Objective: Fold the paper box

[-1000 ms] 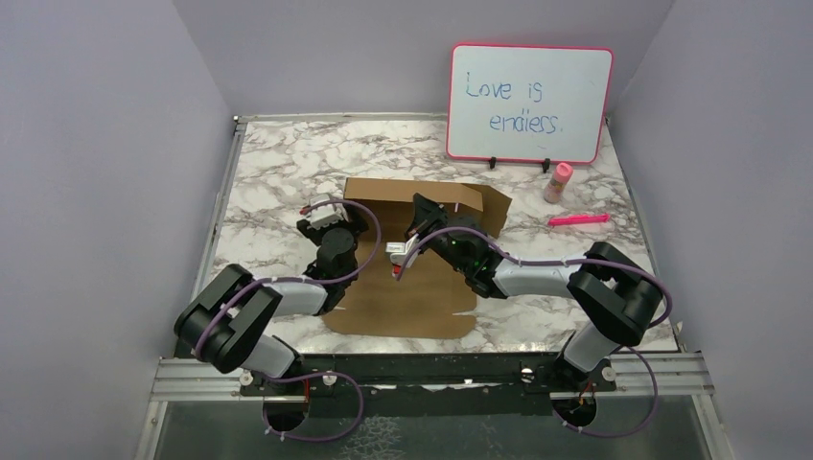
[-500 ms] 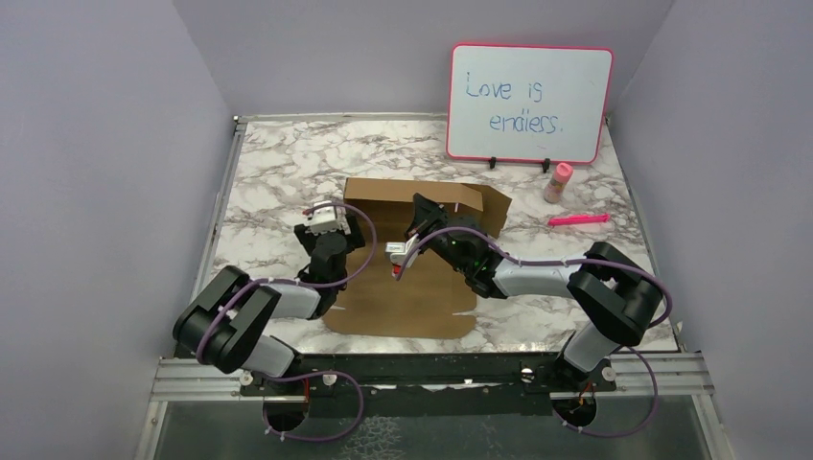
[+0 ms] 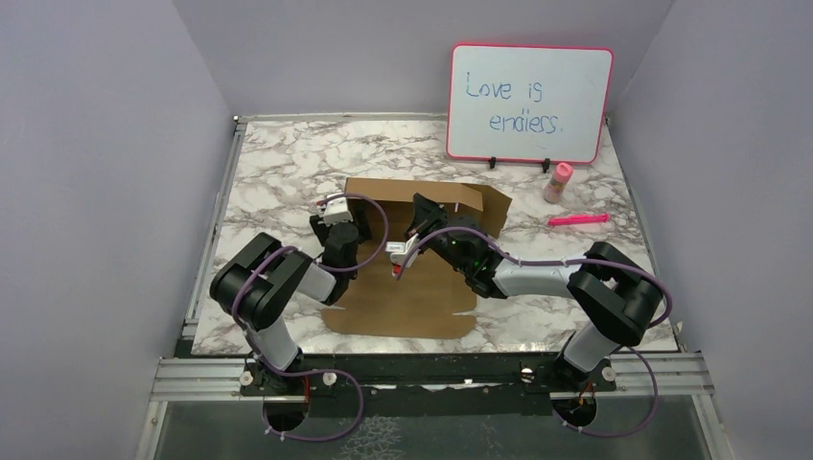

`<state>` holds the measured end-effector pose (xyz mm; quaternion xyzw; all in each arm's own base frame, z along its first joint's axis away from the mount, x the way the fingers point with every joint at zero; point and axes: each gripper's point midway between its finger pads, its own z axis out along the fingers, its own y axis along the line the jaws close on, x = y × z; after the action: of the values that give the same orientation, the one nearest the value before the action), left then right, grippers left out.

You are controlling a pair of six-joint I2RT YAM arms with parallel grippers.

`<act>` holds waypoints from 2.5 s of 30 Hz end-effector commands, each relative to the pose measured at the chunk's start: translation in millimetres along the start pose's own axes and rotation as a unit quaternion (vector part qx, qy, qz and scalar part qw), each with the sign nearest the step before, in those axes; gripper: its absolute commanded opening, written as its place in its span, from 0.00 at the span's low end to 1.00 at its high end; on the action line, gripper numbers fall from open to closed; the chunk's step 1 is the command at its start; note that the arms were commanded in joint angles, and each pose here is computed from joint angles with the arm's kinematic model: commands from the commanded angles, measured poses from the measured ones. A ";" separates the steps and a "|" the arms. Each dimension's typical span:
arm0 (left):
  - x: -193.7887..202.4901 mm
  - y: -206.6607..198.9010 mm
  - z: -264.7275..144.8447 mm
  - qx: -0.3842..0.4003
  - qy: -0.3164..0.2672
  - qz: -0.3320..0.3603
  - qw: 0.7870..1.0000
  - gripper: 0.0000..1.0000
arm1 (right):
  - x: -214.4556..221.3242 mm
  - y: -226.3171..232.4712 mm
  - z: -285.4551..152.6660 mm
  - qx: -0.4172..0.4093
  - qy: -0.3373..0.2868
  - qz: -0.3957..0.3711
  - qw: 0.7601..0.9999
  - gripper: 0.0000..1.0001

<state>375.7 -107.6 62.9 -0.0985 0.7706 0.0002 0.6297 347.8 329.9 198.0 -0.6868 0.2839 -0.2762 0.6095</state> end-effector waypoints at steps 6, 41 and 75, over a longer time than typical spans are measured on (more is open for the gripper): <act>-36.0 -4.1 15.3 -0.026 -0.072 -0.054 0.996 0.70 | -3.7 21.3 1.1 -0.026 -0.002 0.005 1.000 0.01; -25.0 28.2 14.6 -0.151 -0.053 -0.126 0.979 0.33 | 1.9 14.7 9.0 -0.016 0.019 0.025 0.999 0.02; -72.8 22.7 -118.3 0.035 0.117 -0.123 0.985 0.96 | 2.0 -41.9 -27.4 0.048 0.015 0.363 0.931 0.69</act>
<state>285.6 -90.3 136.3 -0.1967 0.7954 -0.1206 0.5605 339.1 320.7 222.1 -0.5717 0.4388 -0.1389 0.6792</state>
